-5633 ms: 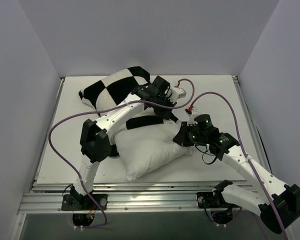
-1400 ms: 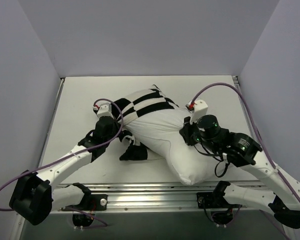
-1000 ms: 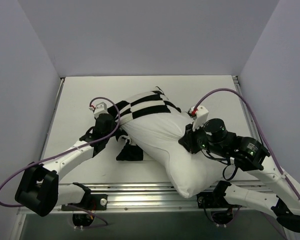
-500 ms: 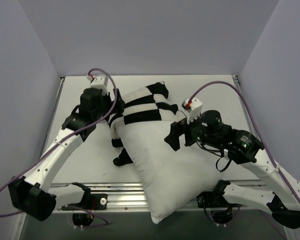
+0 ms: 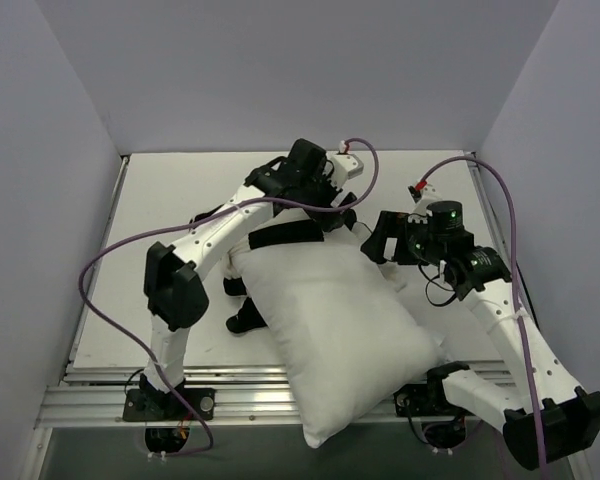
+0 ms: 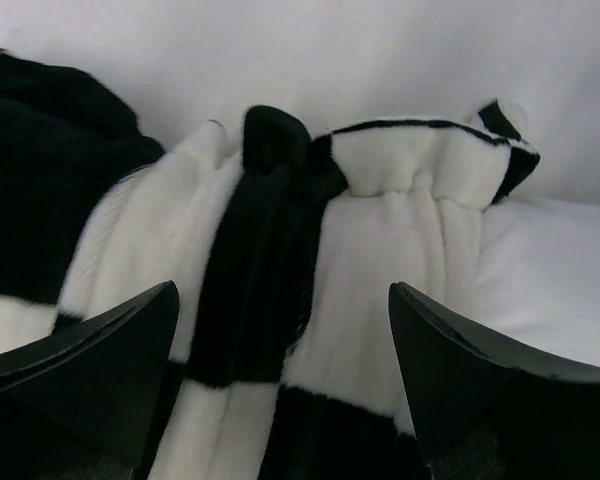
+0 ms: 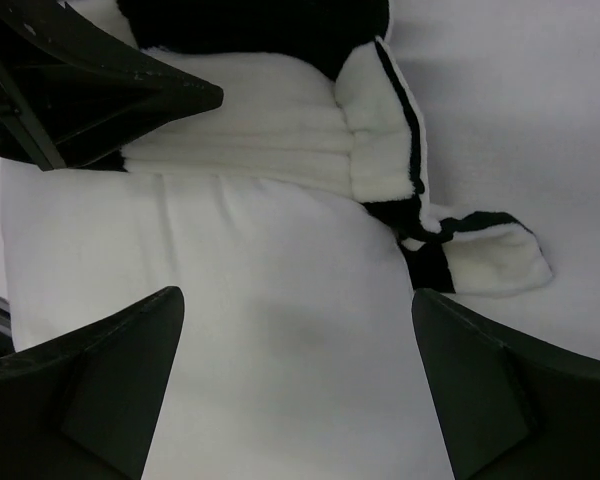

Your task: Remove the pillowcase from the pillow

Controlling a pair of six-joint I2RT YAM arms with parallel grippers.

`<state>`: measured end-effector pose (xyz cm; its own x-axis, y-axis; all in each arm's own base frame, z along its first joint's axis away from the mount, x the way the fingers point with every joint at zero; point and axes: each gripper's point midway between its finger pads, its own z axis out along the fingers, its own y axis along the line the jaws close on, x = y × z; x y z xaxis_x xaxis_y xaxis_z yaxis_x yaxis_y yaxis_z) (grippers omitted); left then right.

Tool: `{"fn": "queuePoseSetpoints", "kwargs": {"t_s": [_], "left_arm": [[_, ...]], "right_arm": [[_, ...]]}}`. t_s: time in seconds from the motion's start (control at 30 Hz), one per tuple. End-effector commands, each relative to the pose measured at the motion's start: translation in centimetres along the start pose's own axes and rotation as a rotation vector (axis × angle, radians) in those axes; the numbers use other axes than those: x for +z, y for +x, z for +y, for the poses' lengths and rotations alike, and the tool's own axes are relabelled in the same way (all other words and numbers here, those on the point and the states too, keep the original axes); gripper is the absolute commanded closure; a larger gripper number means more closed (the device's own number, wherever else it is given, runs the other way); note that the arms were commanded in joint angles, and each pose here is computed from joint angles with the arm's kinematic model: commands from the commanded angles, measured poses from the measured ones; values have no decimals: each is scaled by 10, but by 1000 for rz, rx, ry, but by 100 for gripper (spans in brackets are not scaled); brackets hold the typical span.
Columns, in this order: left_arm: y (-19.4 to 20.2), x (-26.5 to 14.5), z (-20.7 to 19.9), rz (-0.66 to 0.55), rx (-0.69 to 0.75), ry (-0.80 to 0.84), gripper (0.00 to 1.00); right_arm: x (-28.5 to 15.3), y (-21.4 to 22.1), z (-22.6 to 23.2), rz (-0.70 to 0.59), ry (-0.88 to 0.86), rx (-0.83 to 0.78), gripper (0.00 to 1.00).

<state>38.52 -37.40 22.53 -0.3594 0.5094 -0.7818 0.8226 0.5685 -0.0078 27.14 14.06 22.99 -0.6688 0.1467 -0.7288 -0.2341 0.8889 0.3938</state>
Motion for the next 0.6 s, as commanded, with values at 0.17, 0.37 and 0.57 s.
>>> {"fn": "queuePoseSetpoints", "kwargs": {"t_s": [0.17,0.37,0.57], "left_arm": [[37,19,-20,215,114,158,22],[42,21,-14,217,102,124,97],[15,11,4,89,61,9,98]], "right_arm": [[14,17,9,36,-147,65,8],[36,24,18,78,-193,71,7],[65,35,37,128,-199,6,3]]}}
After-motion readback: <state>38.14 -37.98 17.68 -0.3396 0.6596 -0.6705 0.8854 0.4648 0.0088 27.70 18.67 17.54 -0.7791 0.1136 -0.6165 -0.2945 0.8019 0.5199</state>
